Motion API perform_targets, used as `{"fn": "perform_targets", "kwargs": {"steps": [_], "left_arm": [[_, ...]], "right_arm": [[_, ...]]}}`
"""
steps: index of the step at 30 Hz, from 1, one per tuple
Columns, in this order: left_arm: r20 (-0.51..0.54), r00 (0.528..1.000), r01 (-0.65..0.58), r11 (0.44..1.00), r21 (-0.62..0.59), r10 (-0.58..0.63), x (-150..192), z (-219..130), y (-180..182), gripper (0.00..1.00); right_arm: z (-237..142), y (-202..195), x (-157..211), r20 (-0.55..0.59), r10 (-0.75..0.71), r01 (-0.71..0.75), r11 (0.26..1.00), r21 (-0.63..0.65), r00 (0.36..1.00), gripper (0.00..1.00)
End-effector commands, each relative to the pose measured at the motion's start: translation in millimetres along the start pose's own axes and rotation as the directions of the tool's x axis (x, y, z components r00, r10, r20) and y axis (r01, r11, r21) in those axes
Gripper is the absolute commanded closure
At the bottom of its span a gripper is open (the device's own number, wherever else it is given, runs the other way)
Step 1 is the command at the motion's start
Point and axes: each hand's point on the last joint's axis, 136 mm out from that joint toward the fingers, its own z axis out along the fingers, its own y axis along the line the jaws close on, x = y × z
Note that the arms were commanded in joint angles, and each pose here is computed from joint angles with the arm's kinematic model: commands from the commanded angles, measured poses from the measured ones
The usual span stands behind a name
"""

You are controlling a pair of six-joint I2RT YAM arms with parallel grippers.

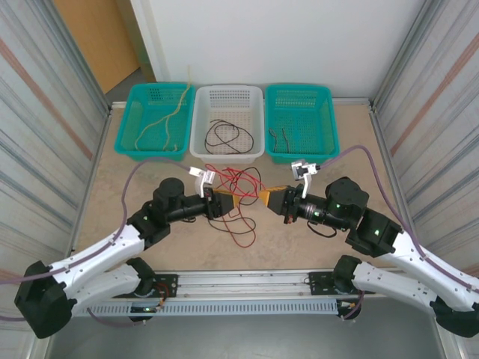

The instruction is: Untangle the cables

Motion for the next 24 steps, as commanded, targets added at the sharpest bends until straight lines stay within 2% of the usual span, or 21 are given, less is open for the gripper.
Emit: {"fn": "perform_targets", "kwargs": {"steps": [1, 9, 12, 15, 17, 18, 20, 24], "left_arm": [[0.053, 0.993, -0.100, 0.994, -0.035, 0.102, -22.1, 2.4, -7.0, 0.59], [0.006, 0.992, -0.128, 0.989, -0.078, 0.129, -11.2, 3.0, -0.4, 0.85], [-0.064, 0.988, -0.145, 0.985, -0.098, 0.139, 8.9, -1.1, 4.0, 0.86], [-0.114, 0.983, -0.155, 0.983, -0.095, 0.144, 25.7, -8.8, 2.6, 0.79], [-0.117, 0.983, -0.153, 0.985, -0.084, 0.143, 30.6, -16.3, -0.6, 0.78], [-0.112, 0.983, -0.153, 0.985, -0.077, 0.144, 31.5, -19.5, -2.4, 0.81], [-0.085, 0.984, -0.161, 0.985, -0.066, 0.155, 29.6, -28.0, -6.5, 1.00], [-0.046, 0.981, -0.194, 0.978, -0.071, 0.191, 23.9, -40.2, -10.8, 1.00]], "right_arm": [[-0.9, 8.3, -6.3, 0.025, 0.016, -0.015, 0.999, -0.044, 1.000, 1.00], [-10.7, 3.5, -12.9, 0.063, -0.002, 0.003, 1.000, -0.003, 0.998, 1.00], [-14.5, -4.4, -15.3, 0.080, -0.002, -0.001, 0.999, 0.037, 0.997, 1.00], [-15.0, -14.7, -16.3, 0.089, 0.012, -0.018, 0.997, 0.071, 0.996, 1.00], [-14.2, -20.0, -17.0, 0.091, 0.023, -0.030, 0.996, 0.085, 0.996, 1.00], [-13.8, -22.7, -17.4, 0.094, 0.027, -0.035, 0.995, 0.093, 0.995, 1.00], [-13.2, -29.1, -18.8, 0.100, 0.035, -0.047, 0.992, 0.116, 0.994, 1.00], [-11.9, -45.1, -19.7, 0.105, 0.052, -0.071, 0.979, 0.192, 0.993, 1.00]]}}
